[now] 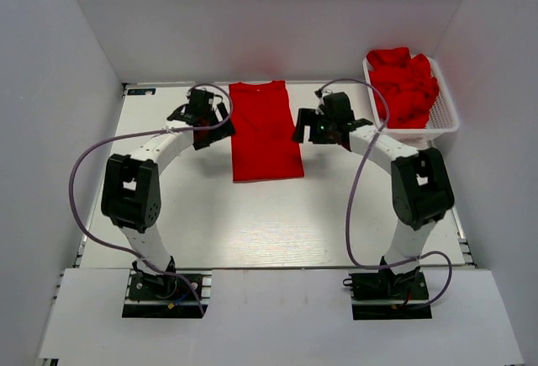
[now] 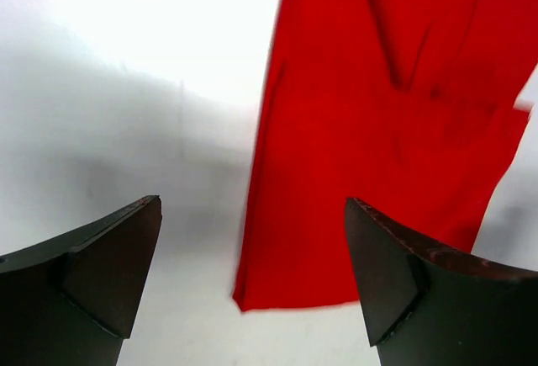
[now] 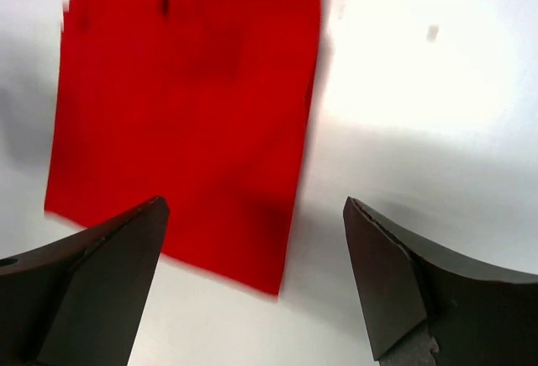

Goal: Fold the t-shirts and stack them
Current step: Fold the folded rectangular tshirt in 1/3 of the way, then grab one side of the 2/3 rectangular tshirt with both arms

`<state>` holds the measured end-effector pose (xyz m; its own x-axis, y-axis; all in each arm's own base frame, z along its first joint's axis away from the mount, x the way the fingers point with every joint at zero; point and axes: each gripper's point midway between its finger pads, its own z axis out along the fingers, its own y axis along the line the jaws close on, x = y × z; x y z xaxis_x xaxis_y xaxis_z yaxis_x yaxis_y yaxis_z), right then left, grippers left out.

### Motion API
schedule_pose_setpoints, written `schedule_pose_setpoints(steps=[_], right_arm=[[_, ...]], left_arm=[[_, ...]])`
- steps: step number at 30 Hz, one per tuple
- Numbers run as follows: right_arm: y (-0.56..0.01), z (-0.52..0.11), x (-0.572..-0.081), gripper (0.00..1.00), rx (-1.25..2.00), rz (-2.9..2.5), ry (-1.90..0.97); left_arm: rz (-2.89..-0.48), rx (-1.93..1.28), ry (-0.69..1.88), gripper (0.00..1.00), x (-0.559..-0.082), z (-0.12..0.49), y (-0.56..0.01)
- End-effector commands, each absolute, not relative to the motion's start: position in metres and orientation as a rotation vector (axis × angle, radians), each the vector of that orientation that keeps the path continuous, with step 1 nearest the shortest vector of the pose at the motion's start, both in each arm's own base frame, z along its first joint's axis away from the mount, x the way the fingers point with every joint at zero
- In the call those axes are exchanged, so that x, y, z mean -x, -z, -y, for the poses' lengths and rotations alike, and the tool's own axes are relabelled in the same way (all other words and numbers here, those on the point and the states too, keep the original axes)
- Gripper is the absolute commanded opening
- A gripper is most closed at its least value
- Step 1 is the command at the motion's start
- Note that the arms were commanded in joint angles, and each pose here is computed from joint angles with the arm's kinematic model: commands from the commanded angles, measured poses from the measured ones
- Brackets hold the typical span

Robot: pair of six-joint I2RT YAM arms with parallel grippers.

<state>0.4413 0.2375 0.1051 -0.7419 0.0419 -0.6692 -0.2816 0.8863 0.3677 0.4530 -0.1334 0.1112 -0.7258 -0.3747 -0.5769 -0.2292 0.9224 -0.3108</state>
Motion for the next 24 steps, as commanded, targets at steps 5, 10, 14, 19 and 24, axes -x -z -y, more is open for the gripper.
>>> schedule_pose_setpoints(steps=[5, 10, 14, 19, 24], right_arm=[[-0.096, -0.235, -0.373, 0.90, 0.274, -2.359, -0.733], [-0.071, -0.233, -0.354, 0.90, 0.281, -2.423, -0.760], [-0.059, -0.237, -0.350, 0.90, 0.285, -2.446, -0.800], [-0.044, -0.241, -0.346, 0.90, 0.280, -2.486, -0.829], [-0.040, -0.246, -0.347, 0.90, 0.272, -2.478, -0.868]], left_arm=[[-2.537, 0.206, 0.566, 1.00, -0.380, 0.182, -0.083], [-2.598, 0.193, 0.539, 1.00, -0.352, 0.180, -0.060], [-2.616, 0.151, 0.552, 1.00, -0.342, 0.186, -0.051], [-2.652, 0.149, 0.528, 1.00, -0.339, 0.187, -0.038], [-2.699, 0.127, 0.527, 0.74, -0.327, 0.189, -0.023]])
